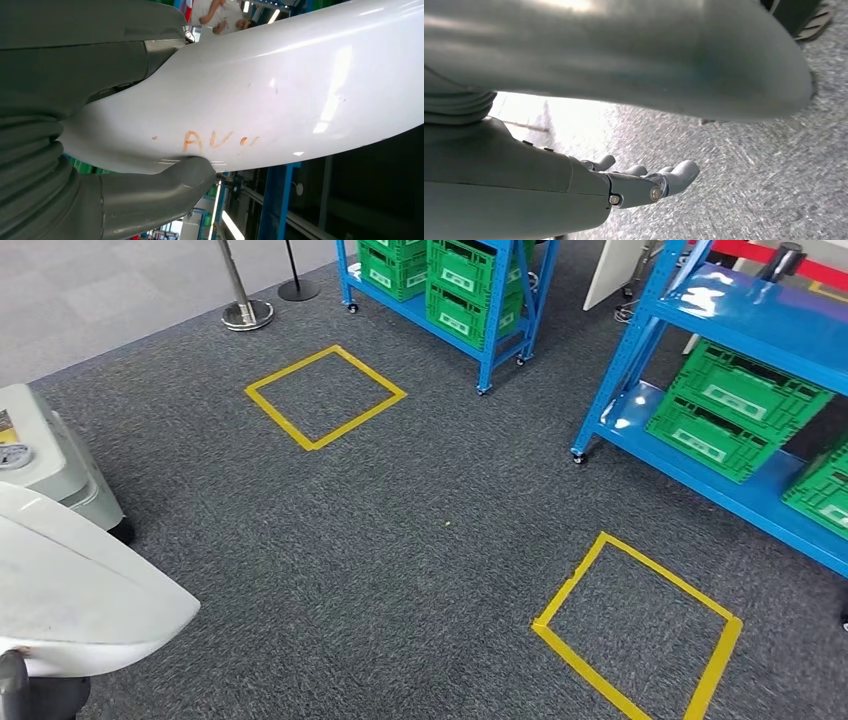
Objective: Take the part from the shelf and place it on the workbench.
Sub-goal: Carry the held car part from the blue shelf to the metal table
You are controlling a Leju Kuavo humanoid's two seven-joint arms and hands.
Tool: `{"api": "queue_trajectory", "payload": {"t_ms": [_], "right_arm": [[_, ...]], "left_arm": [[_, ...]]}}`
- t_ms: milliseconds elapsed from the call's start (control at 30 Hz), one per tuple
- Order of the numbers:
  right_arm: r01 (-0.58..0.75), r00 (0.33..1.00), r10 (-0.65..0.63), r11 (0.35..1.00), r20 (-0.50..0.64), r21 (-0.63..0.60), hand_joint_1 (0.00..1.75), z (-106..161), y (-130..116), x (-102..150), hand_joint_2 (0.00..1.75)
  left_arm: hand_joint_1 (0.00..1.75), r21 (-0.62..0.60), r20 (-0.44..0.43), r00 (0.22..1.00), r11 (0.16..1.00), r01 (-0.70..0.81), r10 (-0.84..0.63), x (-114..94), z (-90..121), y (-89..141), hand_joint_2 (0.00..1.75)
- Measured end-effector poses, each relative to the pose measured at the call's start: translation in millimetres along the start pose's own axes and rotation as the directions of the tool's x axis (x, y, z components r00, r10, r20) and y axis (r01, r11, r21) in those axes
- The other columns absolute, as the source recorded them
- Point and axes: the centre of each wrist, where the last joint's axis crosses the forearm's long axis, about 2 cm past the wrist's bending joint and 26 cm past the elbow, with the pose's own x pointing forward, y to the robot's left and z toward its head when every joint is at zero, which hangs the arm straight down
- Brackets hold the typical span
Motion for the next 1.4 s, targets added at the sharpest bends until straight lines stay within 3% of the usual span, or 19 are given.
{"api": "queue_trajectory", "payload": {"t_ms": [333, 700, 967, 1167, 1400], "right_arm": [[-0.037, 0.981, 0.023, 0.997, 0.193, 0.069, 0.00, 0, 13, 9, 0.00], [-0.040, 0.984, 0.026, 0.996, 0.175, 0.078, 0.00, 0, 20, 9, 0.00], [0.022, 0.996, -0.028, 0.997, 0.089, 0.071, 0.00, -1, 31, 4, 0.00], [0.012, 0.999, -0.015, 0.995, 0.030, 0.104, 0.00, -1, 42, -5, 0.00], [0.001, 0.995, -0.013, 0.992, 0.095, 0.126, 0.00, -1, 55, -2, 0.00]], "left_arm": [[1.75, 0.002, 0.034, 0.999, 1.000, 0.016, -0.016, 9, -11, 9, 1.75], [1.75, -0.014, 0.039, 0.999, 1.000, 0.014, -0.013, 10, -20, 11, 1.75], [1.75, 0.025, -0.064, 0.995, 0.997, 0.073, -0.072, 17, -16, 29, 1.75], [1.75, 0.071, -0.109, 0.987, 0.989, 0.128, -0.120, 37, -2, 40, 1.75], [1.75, 0.051, -0.109, 0.978, 0.982, 0.182, -0.176, 56, 2, 42, 1.75]]}}
